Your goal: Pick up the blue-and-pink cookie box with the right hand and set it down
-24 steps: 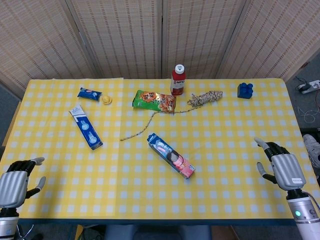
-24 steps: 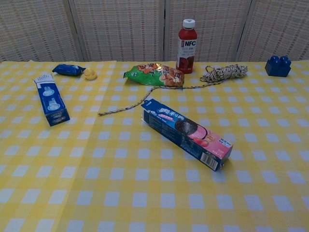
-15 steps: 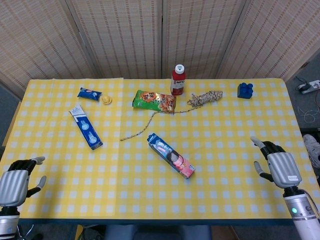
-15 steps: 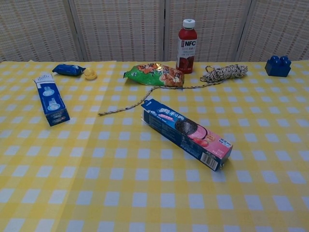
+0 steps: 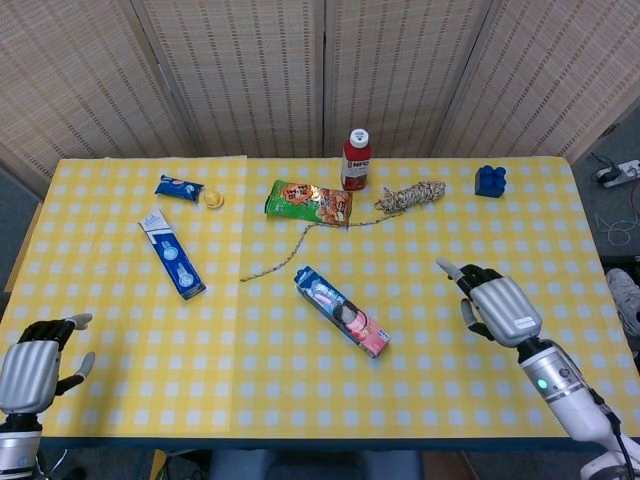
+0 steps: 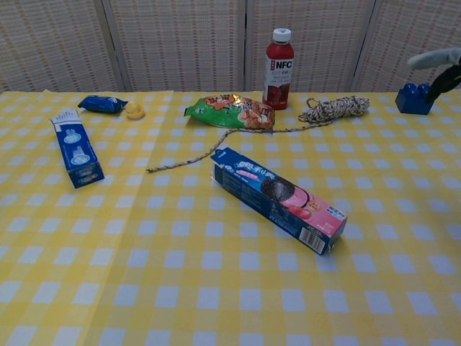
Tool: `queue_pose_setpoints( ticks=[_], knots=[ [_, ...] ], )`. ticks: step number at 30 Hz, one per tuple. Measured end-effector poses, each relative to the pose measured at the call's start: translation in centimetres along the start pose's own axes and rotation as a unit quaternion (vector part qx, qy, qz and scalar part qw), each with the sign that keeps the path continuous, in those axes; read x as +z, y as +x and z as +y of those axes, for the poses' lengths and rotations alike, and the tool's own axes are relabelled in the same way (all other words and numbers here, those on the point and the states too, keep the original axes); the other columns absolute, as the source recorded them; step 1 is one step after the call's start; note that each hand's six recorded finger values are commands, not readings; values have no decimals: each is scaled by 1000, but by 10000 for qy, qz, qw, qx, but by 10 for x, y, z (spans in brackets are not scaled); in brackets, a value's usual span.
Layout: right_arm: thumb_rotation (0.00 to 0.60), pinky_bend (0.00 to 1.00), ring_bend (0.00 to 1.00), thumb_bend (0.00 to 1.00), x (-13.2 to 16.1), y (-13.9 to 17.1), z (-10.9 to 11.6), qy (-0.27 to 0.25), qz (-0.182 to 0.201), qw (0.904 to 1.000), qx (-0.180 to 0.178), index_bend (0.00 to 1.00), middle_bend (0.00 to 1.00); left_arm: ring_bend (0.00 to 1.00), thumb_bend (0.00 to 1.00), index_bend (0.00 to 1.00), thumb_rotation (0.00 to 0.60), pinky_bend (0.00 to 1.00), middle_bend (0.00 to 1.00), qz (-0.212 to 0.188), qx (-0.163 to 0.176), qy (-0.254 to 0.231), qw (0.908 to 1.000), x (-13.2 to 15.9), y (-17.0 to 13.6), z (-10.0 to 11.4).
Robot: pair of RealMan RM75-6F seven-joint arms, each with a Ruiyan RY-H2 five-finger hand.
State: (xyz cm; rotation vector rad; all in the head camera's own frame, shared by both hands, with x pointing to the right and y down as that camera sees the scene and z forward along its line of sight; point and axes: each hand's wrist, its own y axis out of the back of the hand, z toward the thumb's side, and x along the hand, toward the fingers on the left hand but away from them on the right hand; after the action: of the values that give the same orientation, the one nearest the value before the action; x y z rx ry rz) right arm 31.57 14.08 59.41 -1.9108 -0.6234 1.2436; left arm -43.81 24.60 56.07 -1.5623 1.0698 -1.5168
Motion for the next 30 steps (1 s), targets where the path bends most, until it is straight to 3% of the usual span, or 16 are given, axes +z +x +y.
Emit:
queue_pose_setpoints(
  ticks=[7, 13, 30],
  knots=[
    [600, 303, 185, 886, 39, -44, -10, 37, 589, 9965, 592, 22, 277, 308, 357, 348, 600, 230, 366, 39, -20, -11, 10000, 0, -5, -1],
    [600, 303, 184, 889, 59, -78, -27, -44, 706, 9926, 988, 22, 277, 308, 357, 348, 600, 230, 366, 69, -50, -8, 10000, -1, -7, -2],
    [600, 303, 184, 889, 114, -133, -68, 345, 1040, 9839, 1413, 22, 277, 308, 358, 348, 600, 230, 366, 46, -137, -9, 9999, -1, -9, -7]
  ],
)
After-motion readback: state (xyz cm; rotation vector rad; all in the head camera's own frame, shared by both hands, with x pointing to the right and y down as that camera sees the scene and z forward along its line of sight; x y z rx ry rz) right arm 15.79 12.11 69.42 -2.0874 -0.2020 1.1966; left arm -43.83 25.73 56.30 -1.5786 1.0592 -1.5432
